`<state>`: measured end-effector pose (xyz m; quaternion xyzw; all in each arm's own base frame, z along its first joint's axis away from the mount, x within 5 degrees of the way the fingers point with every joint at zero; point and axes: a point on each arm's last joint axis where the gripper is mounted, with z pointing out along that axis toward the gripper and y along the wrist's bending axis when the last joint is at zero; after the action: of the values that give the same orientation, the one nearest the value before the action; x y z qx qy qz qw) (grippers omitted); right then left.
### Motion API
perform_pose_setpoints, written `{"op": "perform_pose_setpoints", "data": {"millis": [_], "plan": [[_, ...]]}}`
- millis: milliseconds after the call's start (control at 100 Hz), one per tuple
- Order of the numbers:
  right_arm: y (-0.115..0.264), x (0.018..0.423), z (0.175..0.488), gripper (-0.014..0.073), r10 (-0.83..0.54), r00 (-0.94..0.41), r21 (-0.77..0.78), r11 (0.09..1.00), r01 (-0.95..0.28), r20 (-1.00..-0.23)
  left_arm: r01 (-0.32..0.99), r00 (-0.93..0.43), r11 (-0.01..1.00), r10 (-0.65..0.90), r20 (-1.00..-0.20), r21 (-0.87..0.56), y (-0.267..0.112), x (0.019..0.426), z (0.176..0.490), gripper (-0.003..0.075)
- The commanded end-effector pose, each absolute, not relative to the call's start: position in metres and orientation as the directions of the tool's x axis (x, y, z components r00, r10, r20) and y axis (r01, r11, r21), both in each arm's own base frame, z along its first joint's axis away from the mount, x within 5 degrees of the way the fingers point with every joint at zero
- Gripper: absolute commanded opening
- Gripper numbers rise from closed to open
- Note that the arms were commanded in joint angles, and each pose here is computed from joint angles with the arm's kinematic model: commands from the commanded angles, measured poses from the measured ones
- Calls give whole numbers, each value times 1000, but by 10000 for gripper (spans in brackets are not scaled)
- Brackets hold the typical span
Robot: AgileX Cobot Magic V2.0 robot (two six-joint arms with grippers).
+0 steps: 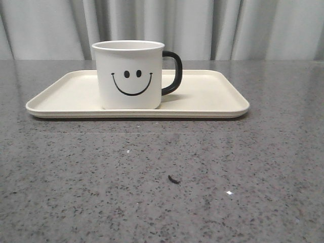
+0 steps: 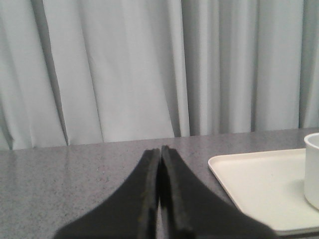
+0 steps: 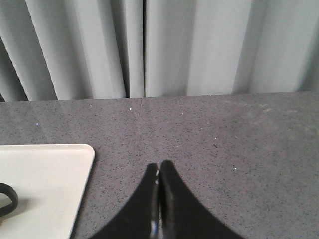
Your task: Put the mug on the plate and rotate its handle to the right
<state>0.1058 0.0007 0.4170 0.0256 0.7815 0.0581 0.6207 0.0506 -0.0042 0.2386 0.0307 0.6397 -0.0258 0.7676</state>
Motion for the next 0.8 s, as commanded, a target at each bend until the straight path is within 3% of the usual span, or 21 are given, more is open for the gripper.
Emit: {"op": "perform_pose_setpoints", "data": {"millis": [0, 210, 790], "plan": [[0, 105, 430, -99, 117, -146, 122, 992, -25, -982, 95, 281, 996, -29, -959, -2, -5, 47, 245, -19], [0, 105, 429, -99, 117, -147, 122, 992, -25, -982, 99, 252, 995, -25, -967, 0, -6, 51, 225, -19], [0, 105, 429, -99, 117, -148, 122, 992, -25, -982, 81, 187, 996, 25, -982, 41, -5, 52, 218, -19]]}}
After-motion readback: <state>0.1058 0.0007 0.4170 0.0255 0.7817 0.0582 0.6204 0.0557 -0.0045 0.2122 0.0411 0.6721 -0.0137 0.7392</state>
